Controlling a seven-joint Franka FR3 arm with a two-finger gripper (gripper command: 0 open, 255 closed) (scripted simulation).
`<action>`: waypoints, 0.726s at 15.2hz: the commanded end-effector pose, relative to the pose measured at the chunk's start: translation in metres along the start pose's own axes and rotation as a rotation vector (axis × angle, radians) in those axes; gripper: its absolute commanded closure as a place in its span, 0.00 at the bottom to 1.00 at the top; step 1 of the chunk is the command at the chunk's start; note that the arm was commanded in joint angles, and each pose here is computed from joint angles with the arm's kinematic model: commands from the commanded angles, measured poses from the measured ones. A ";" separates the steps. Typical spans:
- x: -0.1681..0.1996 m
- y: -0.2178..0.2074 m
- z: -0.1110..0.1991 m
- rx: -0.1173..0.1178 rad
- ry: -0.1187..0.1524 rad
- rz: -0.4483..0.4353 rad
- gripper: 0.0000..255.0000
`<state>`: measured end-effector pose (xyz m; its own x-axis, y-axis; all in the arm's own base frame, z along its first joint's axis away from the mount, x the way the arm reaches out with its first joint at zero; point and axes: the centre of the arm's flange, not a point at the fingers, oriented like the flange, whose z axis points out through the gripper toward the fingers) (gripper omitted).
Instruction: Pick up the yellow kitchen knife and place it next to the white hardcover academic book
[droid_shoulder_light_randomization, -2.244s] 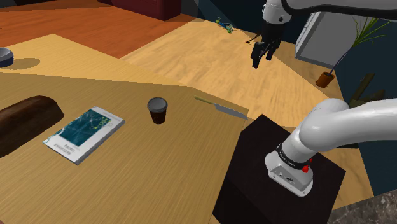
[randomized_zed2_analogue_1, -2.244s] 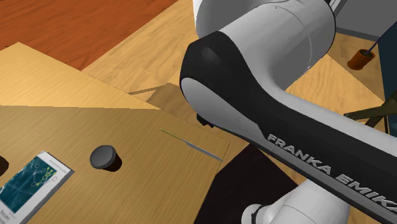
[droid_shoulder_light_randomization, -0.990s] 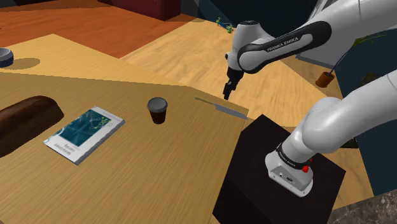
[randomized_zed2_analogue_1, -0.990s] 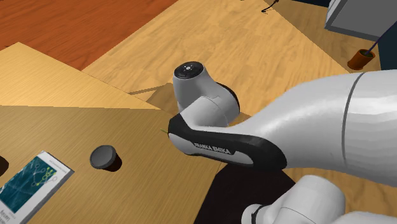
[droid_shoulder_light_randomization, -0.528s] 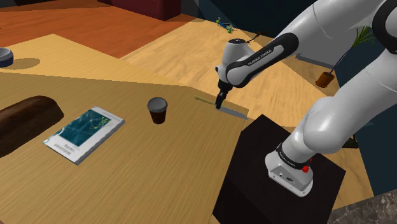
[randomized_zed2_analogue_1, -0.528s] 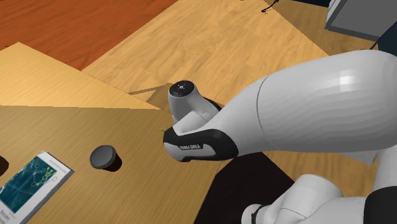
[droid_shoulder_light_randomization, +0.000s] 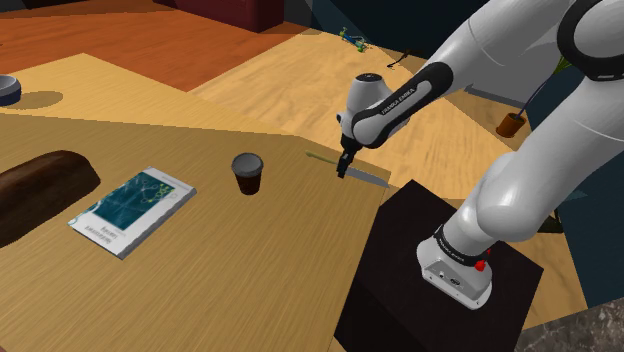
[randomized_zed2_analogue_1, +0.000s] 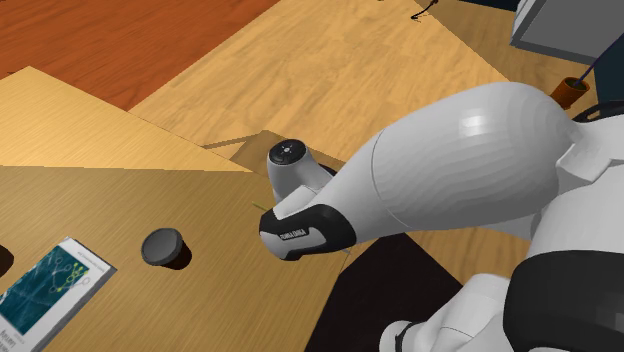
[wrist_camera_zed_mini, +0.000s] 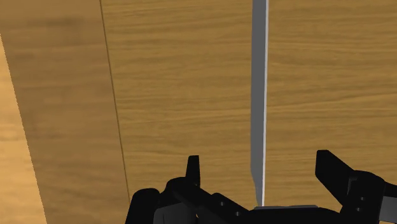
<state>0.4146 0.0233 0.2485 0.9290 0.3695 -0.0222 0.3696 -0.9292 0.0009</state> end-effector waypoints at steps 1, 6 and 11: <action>0.000 0.000 0.001 0.000 0.000 0.000 0.00; 0.000 0.000 0.001 0.000 0.000 0.000 1.00; 0.000 0.000 0.001 0.000 0.000 0.000 1.00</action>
<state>0.4147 0.0233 0.2476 0.9290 0.3695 -0.0218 0.3696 -0.9292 0.0010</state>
